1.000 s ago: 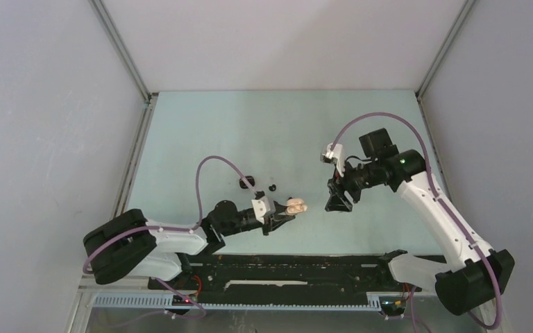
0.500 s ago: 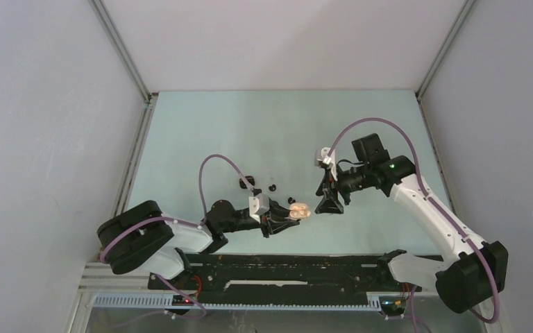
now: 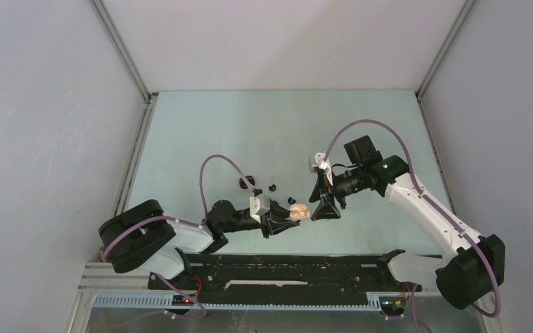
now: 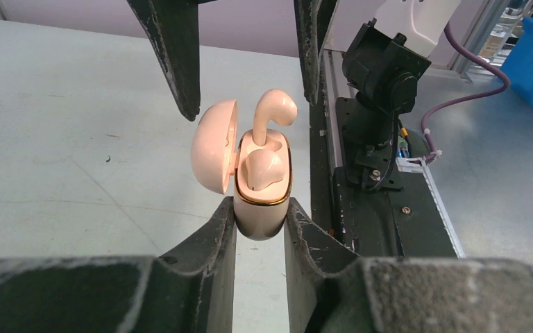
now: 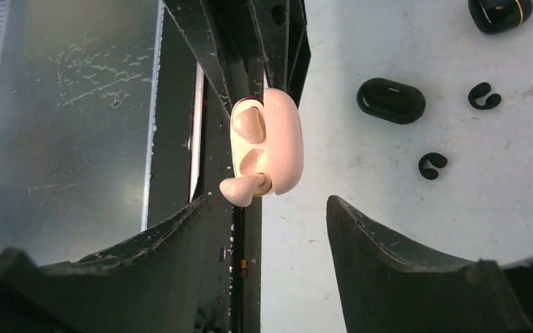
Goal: Insert the wireless bluetooth earbuds into the charging case
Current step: Close the charging case.
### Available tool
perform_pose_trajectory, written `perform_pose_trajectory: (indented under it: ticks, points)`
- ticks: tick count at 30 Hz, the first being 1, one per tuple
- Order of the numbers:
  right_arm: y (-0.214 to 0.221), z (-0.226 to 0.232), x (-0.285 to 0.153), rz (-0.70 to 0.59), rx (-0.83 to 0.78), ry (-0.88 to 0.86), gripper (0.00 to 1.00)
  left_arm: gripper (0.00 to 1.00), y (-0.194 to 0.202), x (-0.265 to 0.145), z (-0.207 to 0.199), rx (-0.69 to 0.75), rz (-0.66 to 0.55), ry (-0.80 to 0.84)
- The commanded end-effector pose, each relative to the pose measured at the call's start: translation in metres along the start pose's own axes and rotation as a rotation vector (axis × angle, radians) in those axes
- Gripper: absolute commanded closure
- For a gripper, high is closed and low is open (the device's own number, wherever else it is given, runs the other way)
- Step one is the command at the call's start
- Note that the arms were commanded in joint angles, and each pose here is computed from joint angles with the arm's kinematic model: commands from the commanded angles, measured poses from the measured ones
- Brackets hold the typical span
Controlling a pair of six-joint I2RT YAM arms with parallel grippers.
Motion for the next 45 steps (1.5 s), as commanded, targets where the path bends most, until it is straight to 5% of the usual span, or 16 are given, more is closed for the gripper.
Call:
perform_pose_trajectory:
  ticks: [1, 45]
  points:
    - [-0.006, -0.005, 0.003, -0.022, -0.004, -0.005, 0.36, 1.00, -0.018, 0.006, -0.005, 0.026, -0.057, 0.032]
    - [-0.031, -0.024, 0.009, -0.055, 0.125, -0.017, 0.30, 1.00, -0.012, 0.008, -0.002, 0.019, -0.026, 0.028]
Point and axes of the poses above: each gripper's point midway between its finger pads, its own x axis out along the fingers, its own z axis along the line the jaws close on, y = z × x, the point moved 1 cm from there along -x, back along the fingers, and after that the axes turned 15 degrees about -x, right-handed, at the moved point
